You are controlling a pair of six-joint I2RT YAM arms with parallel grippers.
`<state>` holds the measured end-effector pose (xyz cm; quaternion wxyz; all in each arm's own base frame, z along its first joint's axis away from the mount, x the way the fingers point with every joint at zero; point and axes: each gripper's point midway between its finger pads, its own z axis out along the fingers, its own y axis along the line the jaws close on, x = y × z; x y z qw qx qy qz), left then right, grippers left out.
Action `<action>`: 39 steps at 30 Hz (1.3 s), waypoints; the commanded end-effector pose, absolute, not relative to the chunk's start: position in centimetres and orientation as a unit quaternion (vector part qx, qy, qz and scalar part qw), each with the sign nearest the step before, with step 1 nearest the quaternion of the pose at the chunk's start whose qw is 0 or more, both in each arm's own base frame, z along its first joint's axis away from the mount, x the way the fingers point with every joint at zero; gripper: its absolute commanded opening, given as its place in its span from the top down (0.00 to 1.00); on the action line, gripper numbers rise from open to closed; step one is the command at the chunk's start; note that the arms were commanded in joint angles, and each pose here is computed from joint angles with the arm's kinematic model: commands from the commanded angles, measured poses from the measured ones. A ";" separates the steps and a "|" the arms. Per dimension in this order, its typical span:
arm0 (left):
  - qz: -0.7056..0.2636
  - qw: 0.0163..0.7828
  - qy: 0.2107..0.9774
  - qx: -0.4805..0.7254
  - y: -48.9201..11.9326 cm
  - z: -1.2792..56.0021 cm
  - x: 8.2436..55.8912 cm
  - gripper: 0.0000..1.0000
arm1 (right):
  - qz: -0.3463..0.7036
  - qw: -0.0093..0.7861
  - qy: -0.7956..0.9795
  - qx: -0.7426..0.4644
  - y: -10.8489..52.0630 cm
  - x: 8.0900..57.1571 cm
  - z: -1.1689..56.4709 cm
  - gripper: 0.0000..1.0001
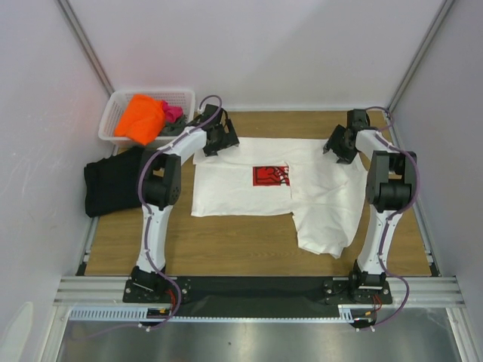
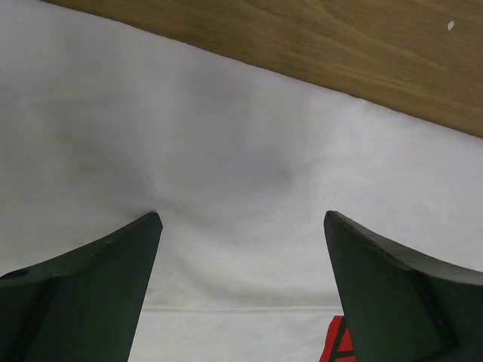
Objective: Fold and stack the t-shirts
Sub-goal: Fold the tshirt
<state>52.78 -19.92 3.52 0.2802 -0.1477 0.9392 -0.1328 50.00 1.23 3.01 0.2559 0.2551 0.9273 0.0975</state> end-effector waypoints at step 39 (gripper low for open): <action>-0.195 0.343 0.896 -0.206 -15.1 14.8 35.5 0.02 | 0.117 0.237 0.864 0.428 -4.1 26.6 10.8 0.20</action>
